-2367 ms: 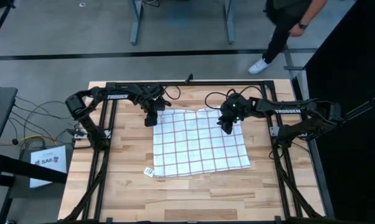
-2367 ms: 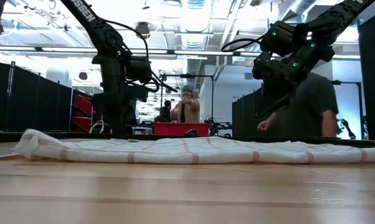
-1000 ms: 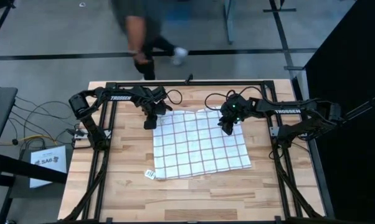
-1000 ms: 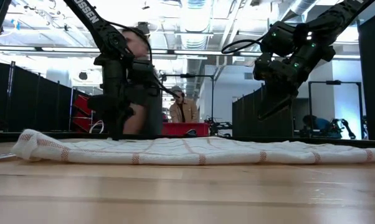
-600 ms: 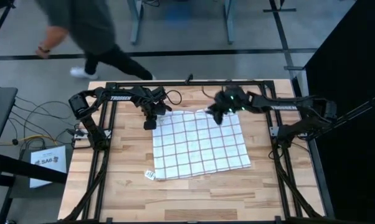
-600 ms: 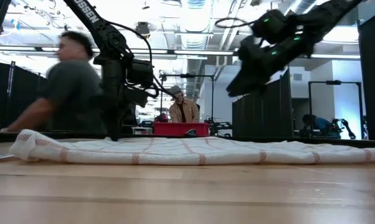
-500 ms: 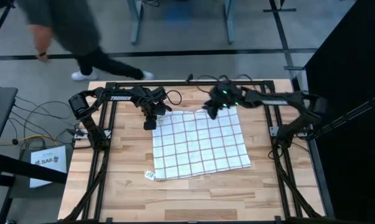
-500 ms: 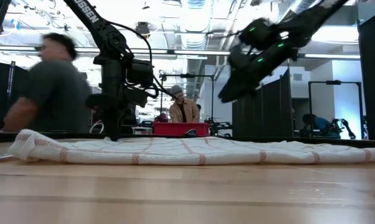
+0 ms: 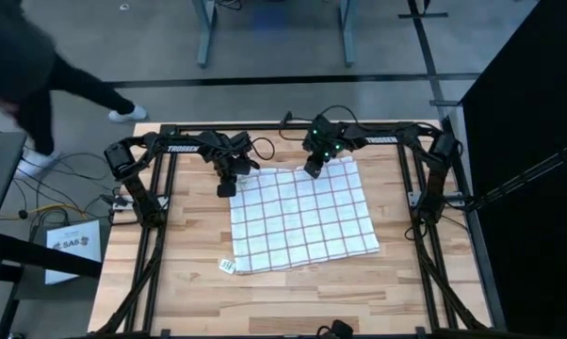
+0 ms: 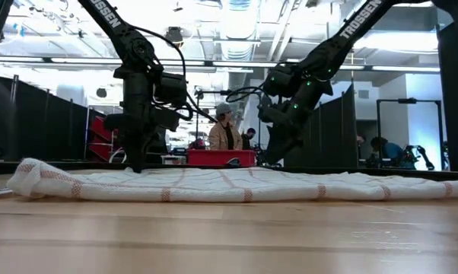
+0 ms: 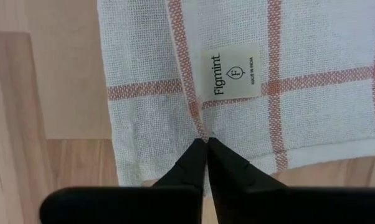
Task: Roll towel
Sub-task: Fold the towel
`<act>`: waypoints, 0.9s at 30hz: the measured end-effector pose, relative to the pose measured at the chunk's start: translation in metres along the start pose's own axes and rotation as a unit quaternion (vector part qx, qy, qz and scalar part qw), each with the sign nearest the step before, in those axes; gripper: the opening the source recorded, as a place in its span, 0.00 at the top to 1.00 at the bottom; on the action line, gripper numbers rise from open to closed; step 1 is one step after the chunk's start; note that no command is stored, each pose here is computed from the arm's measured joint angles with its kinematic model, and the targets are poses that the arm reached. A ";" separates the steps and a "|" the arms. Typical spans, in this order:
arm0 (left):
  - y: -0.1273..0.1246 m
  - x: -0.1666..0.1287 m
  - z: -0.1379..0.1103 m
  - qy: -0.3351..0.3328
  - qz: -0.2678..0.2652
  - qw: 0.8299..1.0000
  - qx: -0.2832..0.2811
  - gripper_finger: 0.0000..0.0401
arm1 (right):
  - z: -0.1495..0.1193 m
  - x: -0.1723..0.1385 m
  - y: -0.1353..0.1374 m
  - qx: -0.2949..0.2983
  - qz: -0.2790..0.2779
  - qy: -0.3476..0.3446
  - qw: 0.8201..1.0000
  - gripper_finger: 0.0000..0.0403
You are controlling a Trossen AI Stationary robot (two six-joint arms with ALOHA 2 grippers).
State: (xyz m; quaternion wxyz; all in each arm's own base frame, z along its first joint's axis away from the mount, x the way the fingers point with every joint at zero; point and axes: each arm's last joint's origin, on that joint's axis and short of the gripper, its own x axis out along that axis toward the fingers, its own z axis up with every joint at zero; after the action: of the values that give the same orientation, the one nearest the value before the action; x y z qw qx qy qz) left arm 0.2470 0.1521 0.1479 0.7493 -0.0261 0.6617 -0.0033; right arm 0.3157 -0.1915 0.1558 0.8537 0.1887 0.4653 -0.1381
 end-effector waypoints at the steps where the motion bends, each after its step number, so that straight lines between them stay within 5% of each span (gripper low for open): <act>1: 0.000 0.000 0.000 0.000 0.000 1.000 0.000 1.00 | 0.000 -0.001 -0.001 -0.002 -0.001 0.000 1.000 0.71; 27: 0.000 0.000 -0.001 0.003 -0.001 1.000 -0.006 1.00 | -0.032 0.007 -0.030 0.018 -0.026 0.023 0.999 0.71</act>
State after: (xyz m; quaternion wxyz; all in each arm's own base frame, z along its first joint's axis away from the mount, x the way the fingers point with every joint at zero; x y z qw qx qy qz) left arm 0.2465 0.1518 0.1478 0.7472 -0.0314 0.6638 -0.0001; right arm 0.2829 -0.2041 0.1285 0.8354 0.1950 0.4867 -0.1647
